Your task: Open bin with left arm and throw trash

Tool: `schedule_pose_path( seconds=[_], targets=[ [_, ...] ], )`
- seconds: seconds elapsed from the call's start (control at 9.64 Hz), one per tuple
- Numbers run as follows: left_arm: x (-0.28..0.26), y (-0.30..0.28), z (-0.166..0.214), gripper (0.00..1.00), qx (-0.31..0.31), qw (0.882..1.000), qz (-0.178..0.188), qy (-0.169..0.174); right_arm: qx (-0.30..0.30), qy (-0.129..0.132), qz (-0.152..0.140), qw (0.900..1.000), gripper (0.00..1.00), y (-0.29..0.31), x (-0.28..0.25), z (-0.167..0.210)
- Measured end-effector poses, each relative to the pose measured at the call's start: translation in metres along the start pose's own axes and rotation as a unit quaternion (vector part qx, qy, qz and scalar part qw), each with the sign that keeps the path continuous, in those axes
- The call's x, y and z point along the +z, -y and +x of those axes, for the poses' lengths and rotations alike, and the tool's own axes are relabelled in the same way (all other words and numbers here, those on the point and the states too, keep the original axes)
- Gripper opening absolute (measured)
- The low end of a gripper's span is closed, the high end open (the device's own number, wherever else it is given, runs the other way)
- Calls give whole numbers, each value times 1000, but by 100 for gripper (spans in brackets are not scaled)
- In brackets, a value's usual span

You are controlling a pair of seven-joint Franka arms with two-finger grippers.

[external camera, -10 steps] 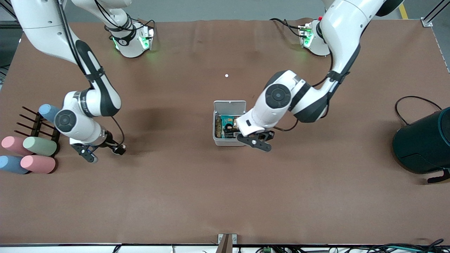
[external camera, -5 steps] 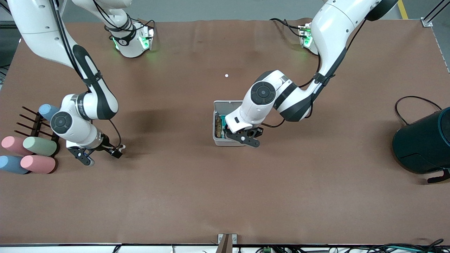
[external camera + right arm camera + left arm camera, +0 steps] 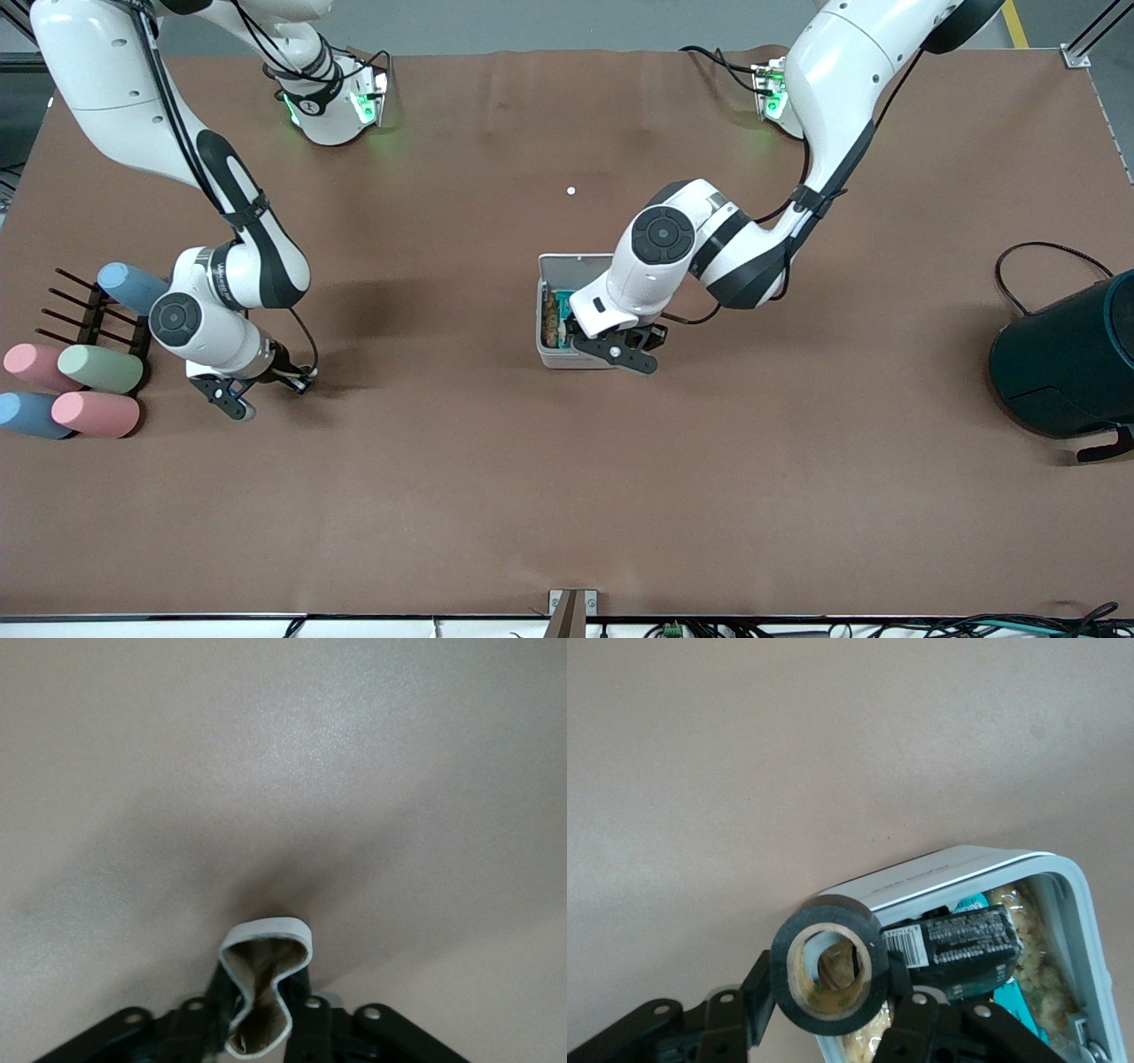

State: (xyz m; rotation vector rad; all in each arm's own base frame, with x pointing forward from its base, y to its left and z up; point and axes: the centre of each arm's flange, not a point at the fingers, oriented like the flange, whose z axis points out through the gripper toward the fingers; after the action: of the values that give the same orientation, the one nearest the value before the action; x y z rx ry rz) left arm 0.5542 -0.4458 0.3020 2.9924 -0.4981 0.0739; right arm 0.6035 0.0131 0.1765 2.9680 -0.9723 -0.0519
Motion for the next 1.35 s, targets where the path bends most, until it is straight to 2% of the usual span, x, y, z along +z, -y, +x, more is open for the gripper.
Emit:
schedule_pose_path(
  seconds=[0.21, 0.41, 0.52, 0.83, 1.04, 1.35],
  targets=[
    [1, 0, 0, 53, -2, 1000, 0, 1, 9, 17, -14, 1000, 10, 6, -16, 1],
    [1, -1, 0, 54, -1, 1000, 0, 1, 71, 15, -14, 997, 8, 55, -75, -13],
    [2, -3, -2, 55, 0, 1000, 0, 2, 112, 9, -7, 994, 8, 97, -109, -36],
    [6, -16, -8, 96, -4, 1000, 0, 6, 211, 22, 49, 976, 7, 209, -182, -131],
    [5, -18, -9, 100, -13, 1000, 3, 9, 235, 44, 63, 969, 7, 239, -195, -174],
    [-8, -12, -6, 100, -18, 1000, 14, 16, 251, 74, 68, 963, 7, 241, -198, -179]
  ],
)
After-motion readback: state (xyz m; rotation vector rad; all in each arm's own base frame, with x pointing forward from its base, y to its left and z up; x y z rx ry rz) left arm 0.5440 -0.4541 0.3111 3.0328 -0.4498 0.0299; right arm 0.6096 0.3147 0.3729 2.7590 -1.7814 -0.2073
